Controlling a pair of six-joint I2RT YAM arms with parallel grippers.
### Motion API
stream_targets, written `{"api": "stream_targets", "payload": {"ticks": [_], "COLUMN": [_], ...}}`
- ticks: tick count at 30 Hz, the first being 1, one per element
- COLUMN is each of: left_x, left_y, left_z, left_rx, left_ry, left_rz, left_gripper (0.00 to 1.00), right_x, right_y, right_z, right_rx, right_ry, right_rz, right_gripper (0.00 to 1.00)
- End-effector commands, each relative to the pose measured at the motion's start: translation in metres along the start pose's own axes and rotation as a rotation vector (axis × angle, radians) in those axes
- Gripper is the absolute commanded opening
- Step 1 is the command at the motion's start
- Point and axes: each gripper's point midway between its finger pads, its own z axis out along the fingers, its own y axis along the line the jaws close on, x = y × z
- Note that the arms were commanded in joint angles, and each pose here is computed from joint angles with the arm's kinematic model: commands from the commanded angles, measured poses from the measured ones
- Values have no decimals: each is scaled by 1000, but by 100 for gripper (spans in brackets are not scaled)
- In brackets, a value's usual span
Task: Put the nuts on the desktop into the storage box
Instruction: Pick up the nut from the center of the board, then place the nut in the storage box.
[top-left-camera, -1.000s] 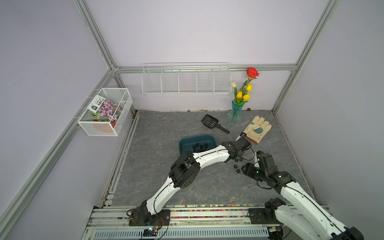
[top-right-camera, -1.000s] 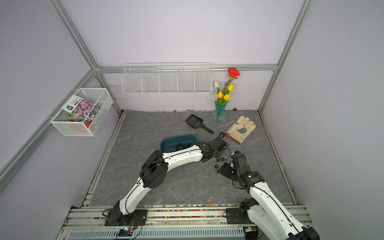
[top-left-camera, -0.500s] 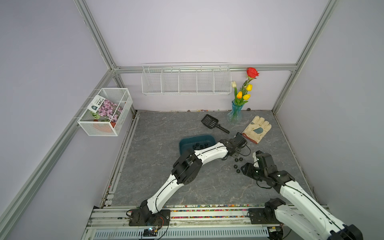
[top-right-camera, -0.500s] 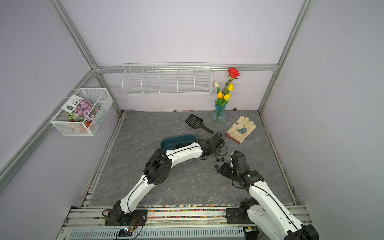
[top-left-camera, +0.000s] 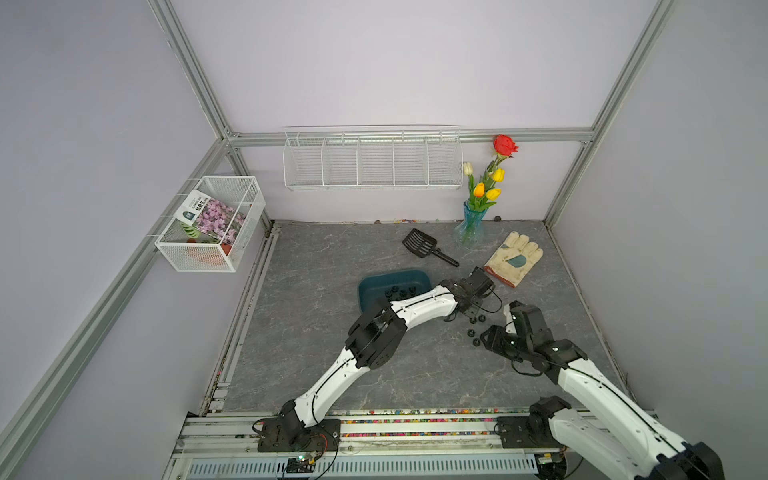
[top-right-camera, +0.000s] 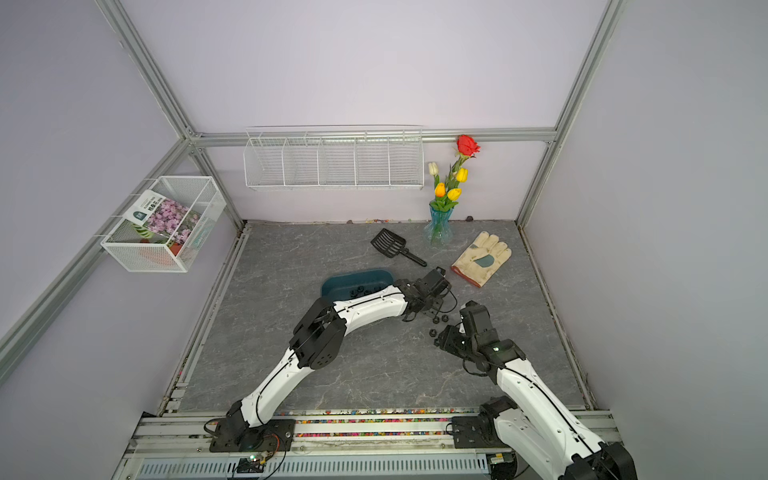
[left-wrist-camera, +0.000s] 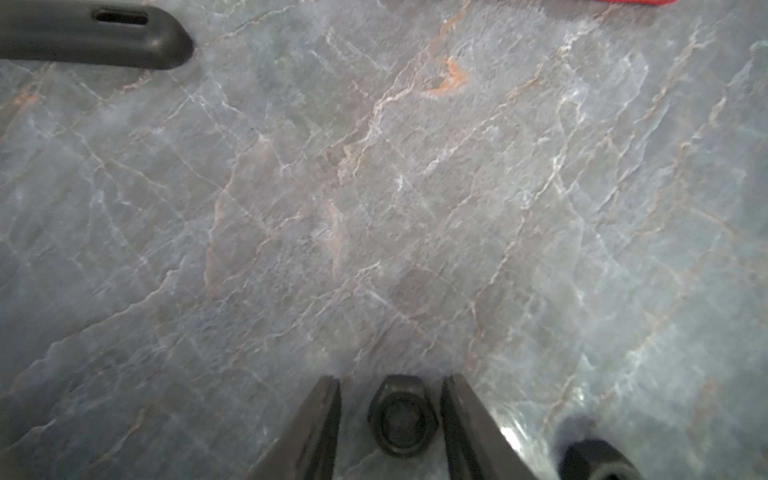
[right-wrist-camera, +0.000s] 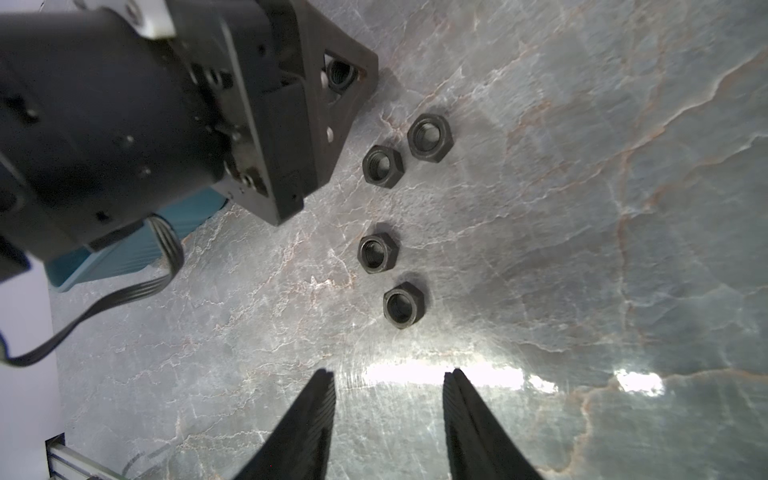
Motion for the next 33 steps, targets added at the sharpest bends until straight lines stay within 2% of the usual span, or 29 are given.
{"api": "stream_targets", "payload": {"ticks": [1,6,9,16,25,33], "left_x": [22,26,25,5,-40,-54], "left_y": [2,1,3,14,39,73], "left_z": [16,18,16,-11,-75,-130], "left_rx": [-17,-19,-27,-72,-122,-184], "left_ry": [69,78,77,14,-115,-211], "left_rz": [1,1,2,8,-15,-83], "left_gripper": [40,19,9,9,8,9], "right_x": [-2,-2,-2,-4,-20,-37], "right_y": [2,1,1,13,53,85], "right_z": [0,-1,-1,-2,-8,-5], "right_rx": [-14,-11,-11,-53,-181,-251], "right_ry": [-5,-9,-11,4,40,62], "right_rz": [-12,-10,-11,-40,-148,-191], "right_gripper": [47,47,47,47,47,47]}}
